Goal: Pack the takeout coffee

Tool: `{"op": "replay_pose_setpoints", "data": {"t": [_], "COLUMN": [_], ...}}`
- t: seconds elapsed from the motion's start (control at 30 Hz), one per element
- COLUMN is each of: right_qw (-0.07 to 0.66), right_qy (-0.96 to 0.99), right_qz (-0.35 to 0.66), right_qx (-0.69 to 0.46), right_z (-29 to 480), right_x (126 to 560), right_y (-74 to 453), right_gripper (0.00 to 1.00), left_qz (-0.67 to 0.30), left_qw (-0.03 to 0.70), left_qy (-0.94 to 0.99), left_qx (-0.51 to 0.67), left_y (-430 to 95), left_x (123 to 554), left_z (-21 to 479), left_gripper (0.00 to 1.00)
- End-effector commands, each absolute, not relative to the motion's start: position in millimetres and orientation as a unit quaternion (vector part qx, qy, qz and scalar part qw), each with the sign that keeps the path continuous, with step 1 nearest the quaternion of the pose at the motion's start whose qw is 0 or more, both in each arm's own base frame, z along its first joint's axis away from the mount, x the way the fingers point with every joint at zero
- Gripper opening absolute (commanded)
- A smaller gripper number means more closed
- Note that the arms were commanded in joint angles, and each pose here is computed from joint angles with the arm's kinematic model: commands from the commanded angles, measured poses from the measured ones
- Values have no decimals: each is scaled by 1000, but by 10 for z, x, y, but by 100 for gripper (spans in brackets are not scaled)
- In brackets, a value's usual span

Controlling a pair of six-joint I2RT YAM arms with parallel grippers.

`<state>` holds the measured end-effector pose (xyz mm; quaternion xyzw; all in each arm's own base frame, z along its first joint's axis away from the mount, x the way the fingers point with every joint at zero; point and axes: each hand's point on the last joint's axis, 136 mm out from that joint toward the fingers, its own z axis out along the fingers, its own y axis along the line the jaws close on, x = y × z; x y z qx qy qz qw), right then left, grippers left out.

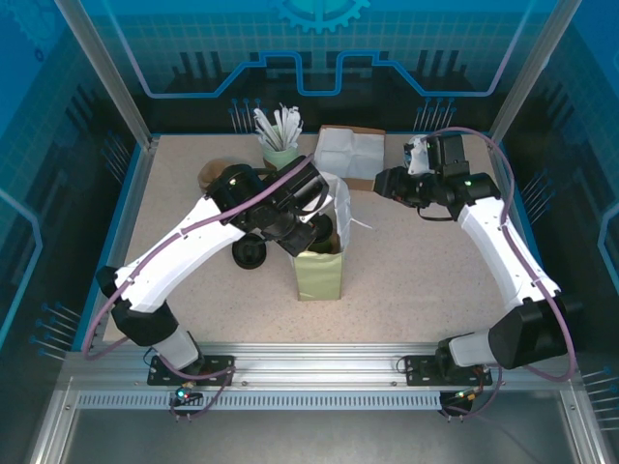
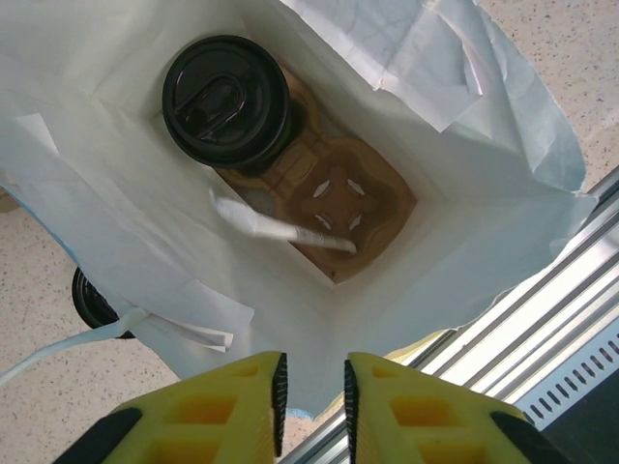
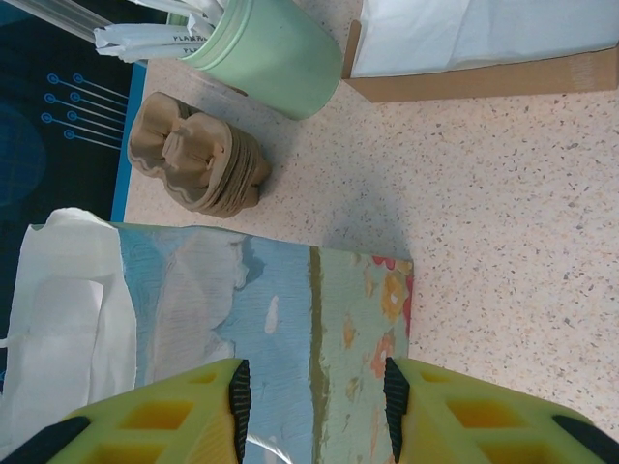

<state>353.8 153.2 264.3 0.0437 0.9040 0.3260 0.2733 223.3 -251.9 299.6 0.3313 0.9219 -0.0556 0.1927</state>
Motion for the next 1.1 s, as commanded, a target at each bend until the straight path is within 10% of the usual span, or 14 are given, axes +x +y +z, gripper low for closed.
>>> {"op": "replay_pose_setpoints", "data": {"t": [0.0, 1.07], "right_qw": [265, 344], "right_qy": [904, 932], "right_qz": [333, 112], "right_qx": [35, 15], "right_z": [2597, 2323], "right_x": [3548, 4840], "right_y": [1635, 1989], "right_gripper": [43, 45], "left_qz": [-45, -102], "left_qw": [197, 435], "left_qy": [920, 889], "left_qx": [335, 98], "left_y": [-2461, -1292], "left_x": [2242, 2607], "left_z": [3051, 3742], "left_gripper": [30, 91]}}
